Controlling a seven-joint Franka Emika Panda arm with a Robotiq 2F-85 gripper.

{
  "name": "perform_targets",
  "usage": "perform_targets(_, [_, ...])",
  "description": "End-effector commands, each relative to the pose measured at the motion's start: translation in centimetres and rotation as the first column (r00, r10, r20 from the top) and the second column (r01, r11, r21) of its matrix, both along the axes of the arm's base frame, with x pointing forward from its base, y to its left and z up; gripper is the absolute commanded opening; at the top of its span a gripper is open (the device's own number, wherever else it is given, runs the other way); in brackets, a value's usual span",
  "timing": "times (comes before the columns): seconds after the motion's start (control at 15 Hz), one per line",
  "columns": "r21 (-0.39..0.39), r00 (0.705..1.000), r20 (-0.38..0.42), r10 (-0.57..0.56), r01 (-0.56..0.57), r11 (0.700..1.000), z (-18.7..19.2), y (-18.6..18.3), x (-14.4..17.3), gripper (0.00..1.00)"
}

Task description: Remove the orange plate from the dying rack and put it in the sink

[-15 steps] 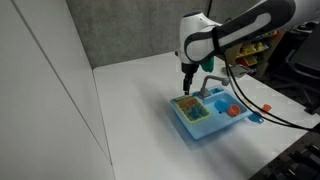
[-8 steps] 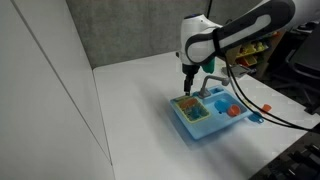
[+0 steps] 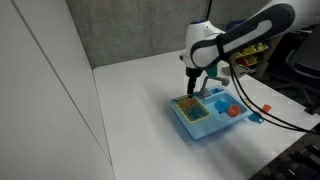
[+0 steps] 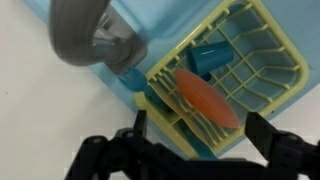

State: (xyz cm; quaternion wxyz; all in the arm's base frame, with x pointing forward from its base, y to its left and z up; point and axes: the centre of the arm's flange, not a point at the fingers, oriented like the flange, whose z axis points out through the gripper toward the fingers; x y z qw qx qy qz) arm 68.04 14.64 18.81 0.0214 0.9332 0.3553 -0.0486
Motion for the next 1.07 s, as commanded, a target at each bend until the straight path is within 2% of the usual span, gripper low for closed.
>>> perform_targets(0.0, [0.034, 0.999, -0.001, 0.044, -0.044, 0.998, 0.4, -0.9, -1.6, 1.00])
perform_targets(0.87, [0.049, 0.990, 0.014, 0.142, -0.143, 0.989, -1.6, -0.3, -3.6, 1.00])
perform_targets(0.93, [0.047, 0.990, 0.014, 0.143, -0.143, 0.989, -1.7, -0.3, -3.6, 0.99])
perform_targets(1.0, [0.047, 0.990, 0.013, 0.142, -0.142, 0.989, -1.7, -0.2, -3.7, 0.90])
